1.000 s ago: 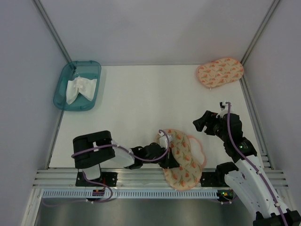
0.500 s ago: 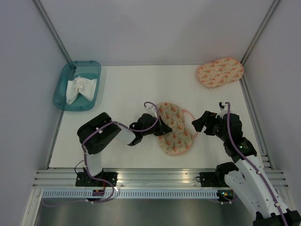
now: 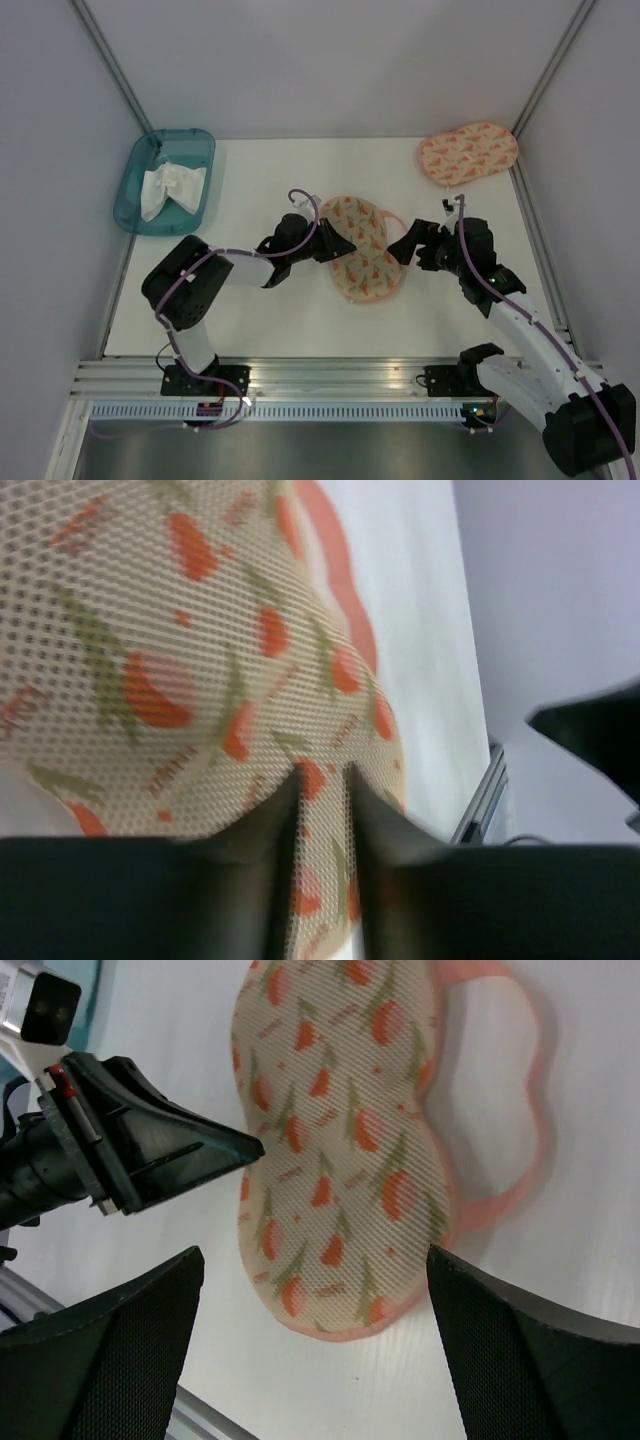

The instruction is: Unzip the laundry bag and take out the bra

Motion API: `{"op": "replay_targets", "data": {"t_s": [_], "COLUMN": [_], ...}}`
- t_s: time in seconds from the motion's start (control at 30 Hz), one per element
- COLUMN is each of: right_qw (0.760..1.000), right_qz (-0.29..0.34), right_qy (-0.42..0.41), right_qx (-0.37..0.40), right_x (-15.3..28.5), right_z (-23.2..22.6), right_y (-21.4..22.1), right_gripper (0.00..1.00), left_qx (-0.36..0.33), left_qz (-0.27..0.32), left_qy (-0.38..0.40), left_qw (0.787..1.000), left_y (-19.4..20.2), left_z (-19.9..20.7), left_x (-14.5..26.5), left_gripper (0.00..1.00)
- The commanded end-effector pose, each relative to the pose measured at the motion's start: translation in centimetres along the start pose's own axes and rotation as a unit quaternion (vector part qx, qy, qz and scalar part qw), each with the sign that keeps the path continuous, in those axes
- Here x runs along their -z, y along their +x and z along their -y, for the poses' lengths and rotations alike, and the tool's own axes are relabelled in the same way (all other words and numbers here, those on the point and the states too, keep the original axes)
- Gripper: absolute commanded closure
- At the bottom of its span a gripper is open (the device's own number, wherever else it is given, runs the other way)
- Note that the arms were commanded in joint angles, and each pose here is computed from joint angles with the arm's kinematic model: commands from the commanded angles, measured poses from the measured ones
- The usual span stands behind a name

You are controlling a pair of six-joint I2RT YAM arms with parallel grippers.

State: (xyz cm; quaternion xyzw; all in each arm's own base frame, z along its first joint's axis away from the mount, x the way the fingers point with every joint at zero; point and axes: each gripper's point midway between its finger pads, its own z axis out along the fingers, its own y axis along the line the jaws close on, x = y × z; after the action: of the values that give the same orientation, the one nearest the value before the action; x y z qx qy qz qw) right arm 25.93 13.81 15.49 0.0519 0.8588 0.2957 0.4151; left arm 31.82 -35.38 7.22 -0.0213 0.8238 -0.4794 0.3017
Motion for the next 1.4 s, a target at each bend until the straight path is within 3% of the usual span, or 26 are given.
{"op": "replay_targets", "data": {"t_s": [0.0,0.03,0.17,0.37,0.5,0.67,0.77,0.9,1.03,1.37], "right_qw": [0.996,0.996,0.993,0.983,0.977,0.970,0.981,0.993,0.993,0.995], "right_qz": [0.030,0.024,0.006,0.085,0.114,0.118,0.086,0.095,0.102,0.090], "right_qy": [-0.066,-0.064,-0.034,0.114,0.155,0.183,0.128,0.040,0.031,0.026], "right_qx": [0.044,0.057,0.111,0.117,0.097,0.106,0.115,0.056,0.042,0.031], "right_x": [-1.4,-2.0,-4.0,-2.5,-0.4,0.2,-1.2,-1.6,-0.9,-0.1], "right_z": [-5.2,-5.8,-8.3,-4.8,-3.0,-1.7,-3.3,-5.8,-5.6,-5.8], "right_y": [-3.1,-2.8,-0.6,-1.2,-0.3,1.8,5.1,6.7,7.5,8.8], "right_gripper": [0.03,0.02,0.02,0.02,0.02,0.02,0.02,0.02,0.02,0.02], "left_qx": [-0.056,-0.062,-0.090,-0.107,-0.080,-0.022,0.016,0.032,0.038,0.127], "left_qz": [0.011,0.012,0.034,0.043,0.039,0.020,0.004,-0.004,-0.025,-0.090], "left_qy": [0.056,0.058,0.064,0.027,0.003,0.060,0.080,0.085,0.104,0.004], "left_qw": [0.997,0.996,0.993,0.993,0.996,0.998,0.997,0.996,0.994,0.988], "left_y": [-1.1,-1.0,-1.6,-0.7,1.1,4.1,4.8,4.7,4.3,6.7], "left_z": [4.4,4.6,6.5,5.7,3.3,2.6,2.7,2.5,3.5,-2.1], "left_x": [3.2,3.9,7.7,12.1,13.4,13.3,12.2,10.7,8.6,3.4], "left_gripper": [0.72,0.48,0.01,0.00,0.00,0.00,0.00,0.00,0.00,0.02]}}
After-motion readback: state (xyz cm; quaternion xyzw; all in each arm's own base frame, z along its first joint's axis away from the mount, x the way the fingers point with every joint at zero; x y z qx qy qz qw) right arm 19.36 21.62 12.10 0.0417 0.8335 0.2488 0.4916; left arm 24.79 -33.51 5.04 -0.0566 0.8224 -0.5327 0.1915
